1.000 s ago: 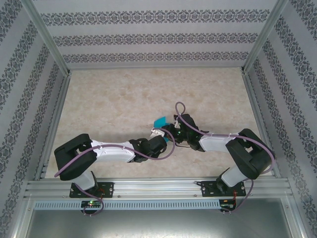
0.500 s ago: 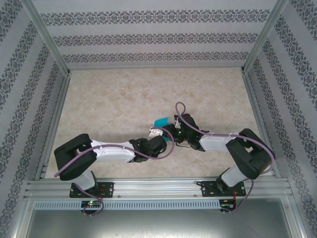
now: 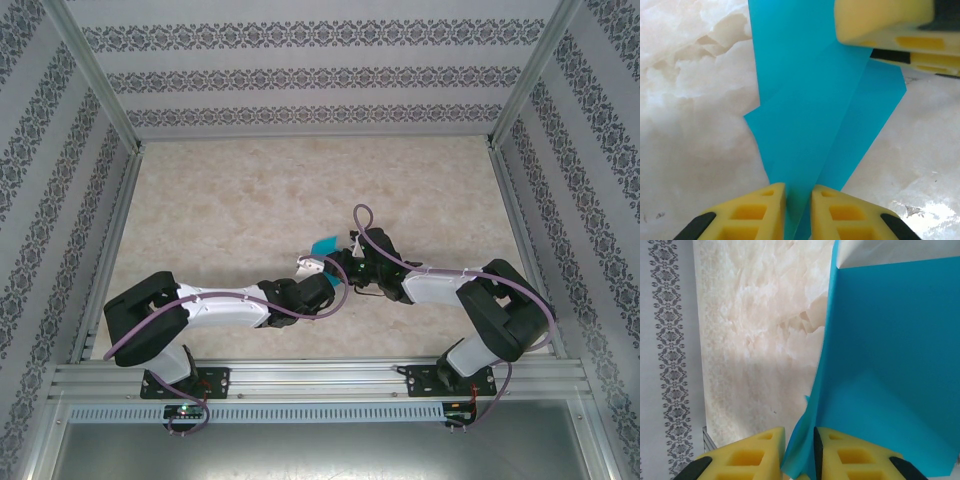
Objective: Fold a paper plane with a square sheet of paper (pick it up from the middle)
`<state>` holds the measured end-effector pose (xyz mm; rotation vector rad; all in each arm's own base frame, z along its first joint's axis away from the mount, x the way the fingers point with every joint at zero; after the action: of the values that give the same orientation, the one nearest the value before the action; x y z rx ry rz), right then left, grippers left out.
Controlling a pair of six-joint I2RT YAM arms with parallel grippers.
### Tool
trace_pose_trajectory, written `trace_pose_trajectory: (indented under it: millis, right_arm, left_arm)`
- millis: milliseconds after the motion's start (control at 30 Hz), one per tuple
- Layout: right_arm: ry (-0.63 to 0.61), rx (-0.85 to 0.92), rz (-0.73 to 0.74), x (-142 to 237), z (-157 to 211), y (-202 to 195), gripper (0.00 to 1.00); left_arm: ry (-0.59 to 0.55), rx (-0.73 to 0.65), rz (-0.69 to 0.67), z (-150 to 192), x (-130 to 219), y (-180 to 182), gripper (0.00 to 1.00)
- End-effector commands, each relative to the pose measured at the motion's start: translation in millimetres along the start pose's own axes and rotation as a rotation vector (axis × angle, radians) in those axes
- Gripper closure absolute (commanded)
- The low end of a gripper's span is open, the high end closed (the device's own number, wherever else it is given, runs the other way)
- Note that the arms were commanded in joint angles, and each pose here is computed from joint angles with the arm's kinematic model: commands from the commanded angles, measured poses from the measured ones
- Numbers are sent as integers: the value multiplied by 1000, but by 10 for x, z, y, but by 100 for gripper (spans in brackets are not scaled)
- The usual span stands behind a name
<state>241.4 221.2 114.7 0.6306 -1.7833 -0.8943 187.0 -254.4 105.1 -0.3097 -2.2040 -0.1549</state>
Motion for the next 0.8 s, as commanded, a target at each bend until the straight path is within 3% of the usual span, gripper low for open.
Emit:
trace_pose_trajectory:
  millis: [0,367,767]
  right_arm:
    - [-14,30,-20,25,-54,72,77]
    - [-15,50,-33,57,-54,103,76]
    - [-119,206,31,507,-67,229,58]
  left_arm:
    - [24,-7,-27,81,30,32,82]
    - [20,15,-3,68,24,57,99]
    - [38,275,346,-1,0,360,100]
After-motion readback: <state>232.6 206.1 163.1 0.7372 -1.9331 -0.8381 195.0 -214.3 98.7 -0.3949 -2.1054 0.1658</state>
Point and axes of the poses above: each hand's point on the last joint's axis, 136 mm out from that joint toward the fingers, its own x axis back along the fingers, its own y axis along the line the jaws close on, z = x × y, the point moved 8 cm from there along x, back along the fingers, and after that the axes turned 3 degrees about x, right-handed, at the moved point
